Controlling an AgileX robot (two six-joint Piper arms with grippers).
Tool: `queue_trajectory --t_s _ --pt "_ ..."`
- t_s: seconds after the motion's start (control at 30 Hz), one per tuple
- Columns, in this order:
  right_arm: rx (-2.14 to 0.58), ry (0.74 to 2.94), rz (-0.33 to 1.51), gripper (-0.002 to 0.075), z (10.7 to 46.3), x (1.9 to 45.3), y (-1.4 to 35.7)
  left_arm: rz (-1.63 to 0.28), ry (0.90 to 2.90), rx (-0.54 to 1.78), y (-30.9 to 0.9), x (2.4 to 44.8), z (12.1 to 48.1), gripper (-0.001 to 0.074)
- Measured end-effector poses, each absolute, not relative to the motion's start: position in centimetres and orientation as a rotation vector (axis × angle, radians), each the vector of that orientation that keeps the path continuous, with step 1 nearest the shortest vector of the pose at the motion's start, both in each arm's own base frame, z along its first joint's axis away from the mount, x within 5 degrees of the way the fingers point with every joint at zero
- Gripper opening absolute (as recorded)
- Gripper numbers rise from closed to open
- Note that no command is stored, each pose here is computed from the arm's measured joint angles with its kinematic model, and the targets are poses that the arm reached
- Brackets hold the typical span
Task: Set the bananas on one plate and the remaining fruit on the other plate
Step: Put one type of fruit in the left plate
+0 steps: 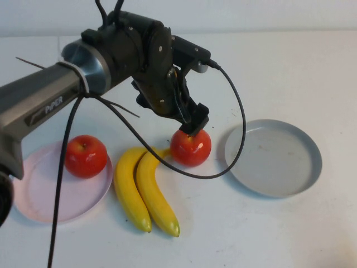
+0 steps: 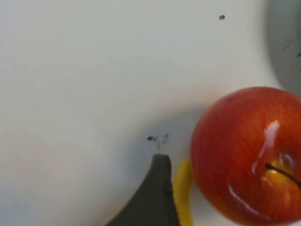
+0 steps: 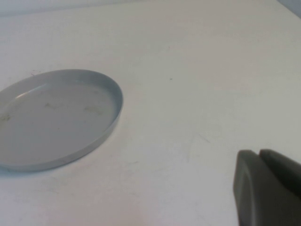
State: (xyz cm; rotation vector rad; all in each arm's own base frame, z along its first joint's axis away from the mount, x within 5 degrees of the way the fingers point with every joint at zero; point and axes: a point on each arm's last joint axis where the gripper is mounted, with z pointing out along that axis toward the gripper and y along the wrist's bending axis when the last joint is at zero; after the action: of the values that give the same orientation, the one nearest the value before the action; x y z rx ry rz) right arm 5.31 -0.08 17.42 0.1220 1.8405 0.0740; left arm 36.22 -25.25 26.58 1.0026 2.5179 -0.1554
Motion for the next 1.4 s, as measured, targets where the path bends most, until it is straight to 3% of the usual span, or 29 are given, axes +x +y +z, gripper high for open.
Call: queue_trajectory --t_s 0.73,1.17,1.33,1.4 --pt "0.122 1.84 0.074 -0.0017 17.4 5.3 -0.1 -0.232 2.488 1.155 -27.1 37.5 22.6 0.0669" --pt "0.122 1.84 0.074 -0.0017 17.4 5.3 -0.1 -0.229 2.476 1.188 -27.1 37.4 22.5 0.0668" --pt "0.122 1.84 0.074 -0.0017 17.4 5.3 -0.1 -0.229 2.476 1.188 -27.1 37.4 22.5 0.0583" --pt "0.122 1.84 0.074 -0.0017 17.4 5.3 -0.1 -0.229 2.476 1.188 -27.1 37.4 22.5 0.0584"
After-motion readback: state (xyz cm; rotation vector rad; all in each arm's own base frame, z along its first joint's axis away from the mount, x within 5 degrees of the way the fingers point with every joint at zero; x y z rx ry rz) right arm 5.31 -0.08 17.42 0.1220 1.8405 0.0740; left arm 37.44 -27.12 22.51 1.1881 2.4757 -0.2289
